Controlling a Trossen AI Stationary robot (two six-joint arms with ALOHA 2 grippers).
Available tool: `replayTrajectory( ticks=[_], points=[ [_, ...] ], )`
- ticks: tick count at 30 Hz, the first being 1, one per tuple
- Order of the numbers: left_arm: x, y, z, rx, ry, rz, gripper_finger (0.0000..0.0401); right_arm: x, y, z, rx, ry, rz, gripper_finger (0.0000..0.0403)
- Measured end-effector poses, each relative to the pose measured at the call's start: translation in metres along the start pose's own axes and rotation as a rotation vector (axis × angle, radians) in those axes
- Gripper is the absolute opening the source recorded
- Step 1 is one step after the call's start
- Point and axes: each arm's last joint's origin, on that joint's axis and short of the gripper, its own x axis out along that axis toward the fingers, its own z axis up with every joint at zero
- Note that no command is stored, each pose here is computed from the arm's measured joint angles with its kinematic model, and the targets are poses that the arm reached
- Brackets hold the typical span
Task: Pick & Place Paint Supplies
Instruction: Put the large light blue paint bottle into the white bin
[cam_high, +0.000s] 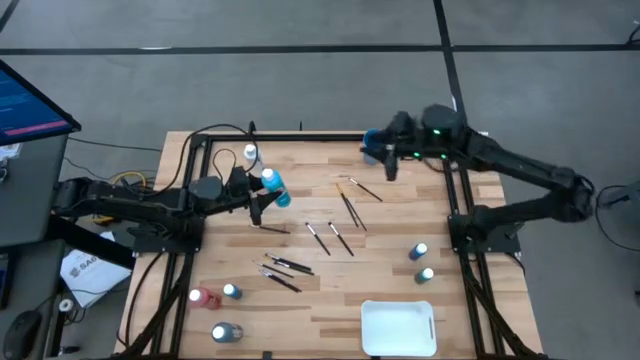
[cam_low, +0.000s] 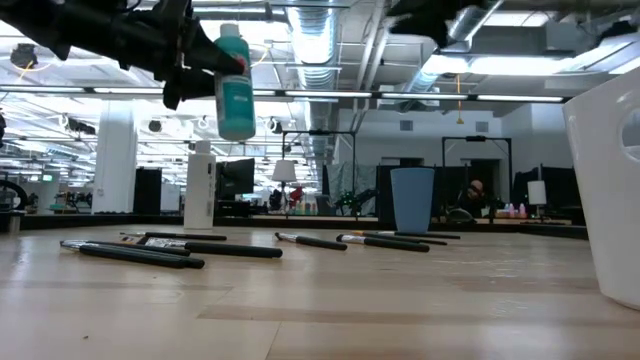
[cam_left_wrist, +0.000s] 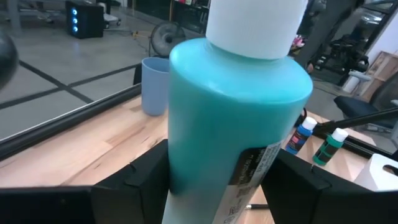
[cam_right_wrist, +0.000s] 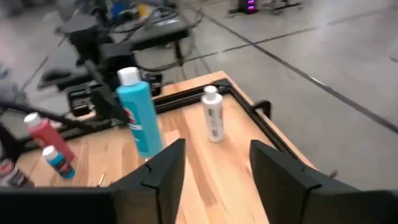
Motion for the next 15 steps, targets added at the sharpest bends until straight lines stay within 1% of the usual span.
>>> replayTrajectory(
  ticks=[2,7,12,15],
  points=[
    [0.001,0.000,-0.001,0.016,0.009,0.003,0.0204,0.015,0.005,0.014,-0.052,0.017,0.023,0.0191],
    [0.004,0.000,-0.004,0.025,0.027,0.008,0.0204,0.055,0.018,0.043,-0.131,0.109,0.071,0.0206],
    [0.007,0.000,-0.008,0.034,0.046,0.014,0.0205,0.094,0.035,0.066,-0.215,0.096,0.216,0.0209],
    [0.007,0.000,-0.007,0.032,0.040,0.013,0.0205,0.116,0.046,0.066,-0.258,0.109,0.292,0.0208]
  ],
)
